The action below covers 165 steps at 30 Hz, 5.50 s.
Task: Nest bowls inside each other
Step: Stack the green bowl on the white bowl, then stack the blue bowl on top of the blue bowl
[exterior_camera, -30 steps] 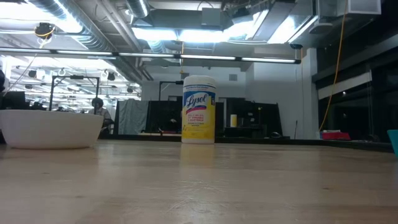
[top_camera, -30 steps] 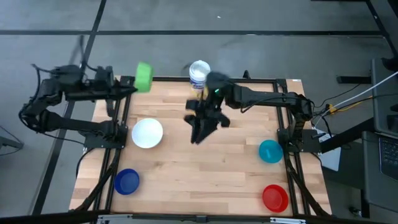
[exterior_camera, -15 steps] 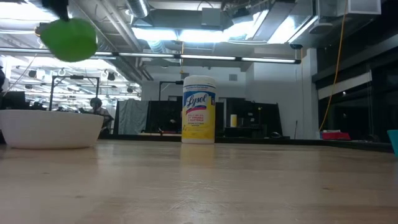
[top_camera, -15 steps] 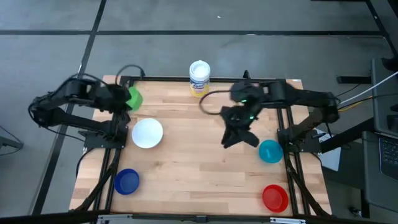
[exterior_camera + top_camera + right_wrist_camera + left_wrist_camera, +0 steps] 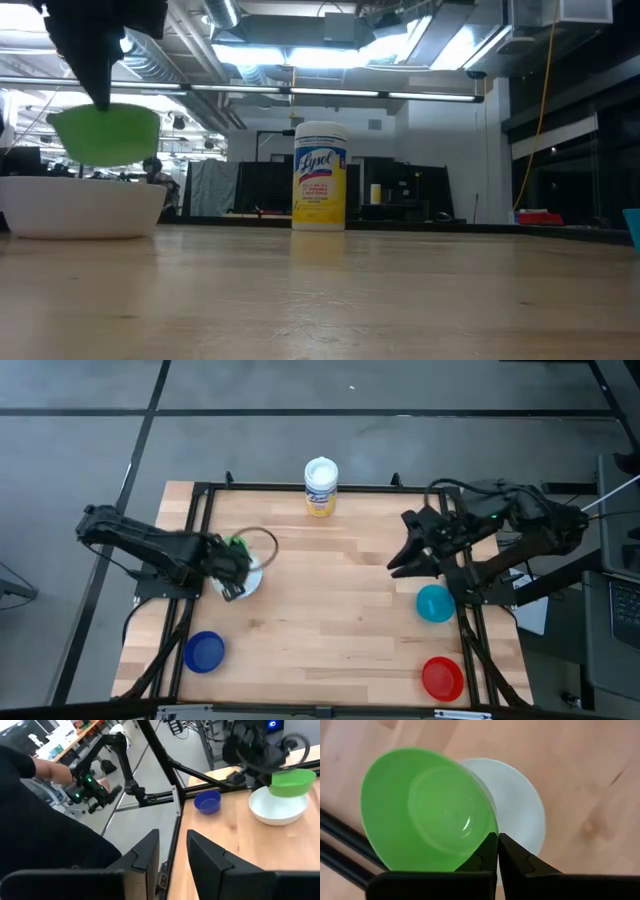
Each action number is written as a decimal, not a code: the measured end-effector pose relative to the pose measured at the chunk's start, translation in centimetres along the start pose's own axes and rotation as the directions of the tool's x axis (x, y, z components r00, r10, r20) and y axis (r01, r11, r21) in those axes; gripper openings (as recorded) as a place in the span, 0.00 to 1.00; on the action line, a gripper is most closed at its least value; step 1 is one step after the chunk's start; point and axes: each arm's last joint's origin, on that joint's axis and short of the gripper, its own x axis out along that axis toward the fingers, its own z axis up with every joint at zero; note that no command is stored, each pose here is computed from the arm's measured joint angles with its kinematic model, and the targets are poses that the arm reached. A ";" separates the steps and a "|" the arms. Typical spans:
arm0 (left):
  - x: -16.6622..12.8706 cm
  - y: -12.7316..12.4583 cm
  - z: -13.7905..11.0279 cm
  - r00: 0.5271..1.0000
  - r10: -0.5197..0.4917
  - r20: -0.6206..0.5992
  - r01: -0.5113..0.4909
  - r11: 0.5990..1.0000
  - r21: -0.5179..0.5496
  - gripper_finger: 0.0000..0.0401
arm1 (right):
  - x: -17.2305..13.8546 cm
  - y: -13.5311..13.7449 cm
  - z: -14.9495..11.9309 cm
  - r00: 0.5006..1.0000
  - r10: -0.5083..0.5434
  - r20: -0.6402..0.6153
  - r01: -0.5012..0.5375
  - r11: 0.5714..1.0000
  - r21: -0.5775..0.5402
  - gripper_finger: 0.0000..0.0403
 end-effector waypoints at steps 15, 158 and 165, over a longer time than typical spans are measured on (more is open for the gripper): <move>2.7 -5.2 -1.1 0.997 0.020 -0.078 -0.024 0.998 -0.056 0.00 | -0.3 2.6 -1.0 0.997 0.078 -0.013 -0.079 0.996 -0.051 0.23; 1.1 5.7 -5.8 0.983 -0.136 0.119 0.181 0.697 -0.693 0.01 | -2.1 6.1 -0.3 0.958 0.103 0.269 -0.035 0.969 -0.245 0.31; 2.9 5.9 -4.9 0.990 -0.110 0.092 0.143 0.716 -0.683 0.00 | -2.1 6.2 -0.4 0.958 0.106 0.266 -0.040 0.970 -0.241 0.31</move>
